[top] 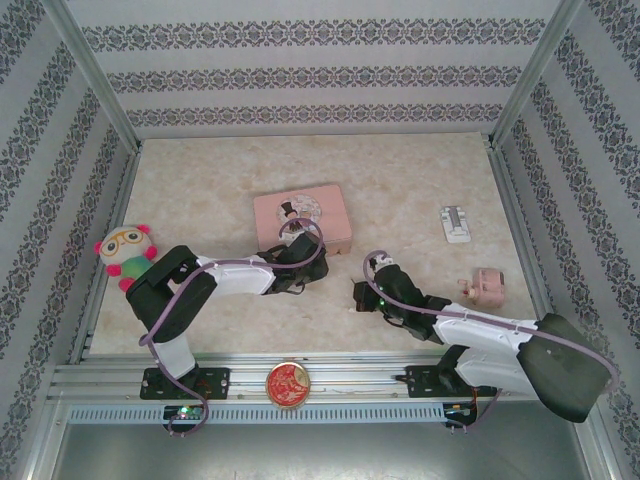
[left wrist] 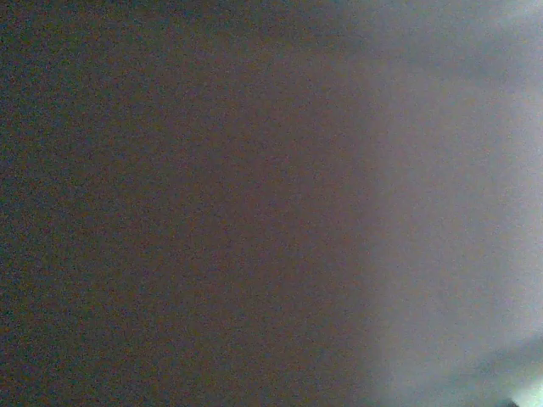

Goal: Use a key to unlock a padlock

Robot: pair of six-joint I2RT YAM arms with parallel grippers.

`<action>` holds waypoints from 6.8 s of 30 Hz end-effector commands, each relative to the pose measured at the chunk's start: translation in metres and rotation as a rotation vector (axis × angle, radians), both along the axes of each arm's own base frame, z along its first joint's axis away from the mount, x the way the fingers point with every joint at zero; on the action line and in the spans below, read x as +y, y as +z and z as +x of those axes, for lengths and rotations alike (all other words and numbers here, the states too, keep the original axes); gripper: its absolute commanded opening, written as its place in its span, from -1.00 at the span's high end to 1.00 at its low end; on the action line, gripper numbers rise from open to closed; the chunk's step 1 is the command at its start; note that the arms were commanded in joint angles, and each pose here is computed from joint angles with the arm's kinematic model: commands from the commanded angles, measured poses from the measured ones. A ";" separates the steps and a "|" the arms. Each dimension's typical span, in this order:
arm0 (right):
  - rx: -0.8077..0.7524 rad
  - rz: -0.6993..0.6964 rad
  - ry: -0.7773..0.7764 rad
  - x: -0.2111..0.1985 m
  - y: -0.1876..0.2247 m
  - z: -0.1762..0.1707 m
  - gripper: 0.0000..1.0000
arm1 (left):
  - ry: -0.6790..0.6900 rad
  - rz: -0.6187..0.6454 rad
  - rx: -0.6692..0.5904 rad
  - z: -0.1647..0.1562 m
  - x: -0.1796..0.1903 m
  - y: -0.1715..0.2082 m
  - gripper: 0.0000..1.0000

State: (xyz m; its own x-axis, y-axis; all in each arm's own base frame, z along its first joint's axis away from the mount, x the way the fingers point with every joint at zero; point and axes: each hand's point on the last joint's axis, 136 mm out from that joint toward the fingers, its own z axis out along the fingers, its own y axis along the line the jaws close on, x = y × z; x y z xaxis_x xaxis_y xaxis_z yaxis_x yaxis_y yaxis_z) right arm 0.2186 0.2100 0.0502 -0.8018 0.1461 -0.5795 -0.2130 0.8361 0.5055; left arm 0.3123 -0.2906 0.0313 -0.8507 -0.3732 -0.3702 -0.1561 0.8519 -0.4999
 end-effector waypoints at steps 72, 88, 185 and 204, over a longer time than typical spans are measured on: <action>-0.189 0.066 0.021 0.045 -0.004 0.036 1.00 | 0.048 -0.399 0.106 0.011 -0.044 0.007 0.76; -0.196 0.045 0.021 0.044 -0.009 0.032 1.00 | 0.049 -0.398 0.101 0.012 -0.043 0.007 0.77; -0.112 0.309 -0.068 0.045 0.021 0.074 1.00 | 0.013 -0.454 0.152 0.004 -0.052 -0.002 0.78; -0.075 0.341 -0.082 0.045 0.019 0.079 1.00 | 0.010 -0.475 0.140 0.004 -0.051 -0.004 0.78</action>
State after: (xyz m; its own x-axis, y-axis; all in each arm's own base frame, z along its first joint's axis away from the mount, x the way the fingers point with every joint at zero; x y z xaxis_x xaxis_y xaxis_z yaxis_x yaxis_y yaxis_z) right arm 0.2808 0.2483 0.0501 -0.7665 0.3555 -0.5348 -0.1805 0.6799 0.7107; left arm 0.3539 -0.3262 0.0579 -0.7989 -0.5412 -0.2625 -0.1410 0.5928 -0.7929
